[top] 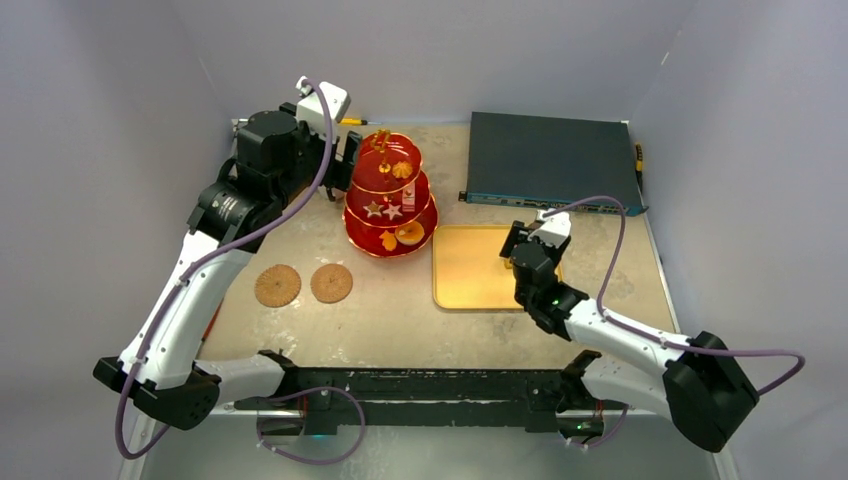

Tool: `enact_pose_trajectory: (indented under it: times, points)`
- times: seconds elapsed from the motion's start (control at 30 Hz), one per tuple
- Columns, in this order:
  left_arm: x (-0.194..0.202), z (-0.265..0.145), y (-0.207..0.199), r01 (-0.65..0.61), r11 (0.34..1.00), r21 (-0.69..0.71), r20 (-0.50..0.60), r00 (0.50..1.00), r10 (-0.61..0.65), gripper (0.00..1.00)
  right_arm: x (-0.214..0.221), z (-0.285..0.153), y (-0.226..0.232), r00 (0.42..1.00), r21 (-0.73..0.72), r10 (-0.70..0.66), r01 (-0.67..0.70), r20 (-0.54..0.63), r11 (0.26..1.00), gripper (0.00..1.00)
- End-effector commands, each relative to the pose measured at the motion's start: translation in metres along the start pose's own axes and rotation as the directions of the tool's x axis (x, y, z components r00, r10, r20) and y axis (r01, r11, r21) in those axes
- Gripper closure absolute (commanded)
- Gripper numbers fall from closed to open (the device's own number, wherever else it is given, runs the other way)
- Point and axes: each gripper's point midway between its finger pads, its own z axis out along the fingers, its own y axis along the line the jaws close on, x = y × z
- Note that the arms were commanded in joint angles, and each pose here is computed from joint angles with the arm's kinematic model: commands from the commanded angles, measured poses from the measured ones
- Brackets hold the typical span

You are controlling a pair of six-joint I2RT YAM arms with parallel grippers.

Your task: Serve the afternoon tea

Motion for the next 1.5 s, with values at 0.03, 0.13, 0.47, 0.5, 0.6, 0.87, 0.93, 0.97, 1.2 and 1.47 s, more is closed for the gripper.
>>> enact_pose_trajectory:
  times: [0.03,0.13,0.47,0.5,0.6,0.87,0.93,0.97,1.2,1.47]
  points:
    - [-0.024,-0.004,0.004,0.026,1.000,-0.004,0.068,0.997,-0.025,0.24,-0.013,0.009,0.007,0.999,-0.006,0.026,-0.026,0.046,1.000,0.30]
    - [-0.025,-0.004,0.004,0.026,1.000,-0.006,0.072,0.997,-0.026,0.24,-0.011,0.015,0.009,1.000,0.002,0.012,-0.012,0.024,1.000,0.30]
    - [-0.030,-0.007,0.008,0.017,1.000,-0.018,0.082,0.996,-0.016,0.24,0.004,0.024,0.020,0.998,0.003,0.046,-0.046,-0.032,0.999,0.32]
    - [-0.030,-0.007,0.008,0.015,1.000,-0.021,0.082,0.997,-0.013,0.24,0.005,0.024,0.020,0.998,0.003,0.046,-0.046,-0.034,0.999,0.32]
    - [-0.032,-0.009,0.010,0.012,1.000,-0.026,0.088,0.996,-0.010,0.24,0.007,0.025,0.021,0.998,0.002,0.042,-0.042,-0.038,0.999,0.33]
    - [-0.033,-0.010,0.010,0.013,1.000,-0.025,0.092,0.996,-0.011,0.24,0.002,0.026,0.026,0.999,-0.021,0.037,-0.037,-0.020,0.999,0.48]
    - [-0.033,-0.010,0.009,0.015,1.000,-0.024,0.090,0.996,-0.013,0.24,-0.001,0.026,0.028,0.999,-0.030,0.035,-0.035,-0.013,0.999,0.51]
    - [-0.033,-0.010,0.009,0.016,1.000,-0.024,0.090,0.996,-0.013,0.24,-0.005,0.026,0.030,0.999,-0.039,0.038,-0.038,-0.007,0.999,0.53]
    - [-0.032,-0.009,0.009,0.015,1.000,-0.025,0.088,0.996,-0.013,0.24,-0.044,0.015,0.050,0.996,-0.127,0.069,-0.062,0.051,0.990,0.59]
    - [-0.031,-0.009,0.010,0.018,0.999,-0.029,0.085,0.996,-0.016,0.24,-0.105,-0.017,0.094,0.982,-0.250,0.123,-0.084,0.143,0.965,0.60]
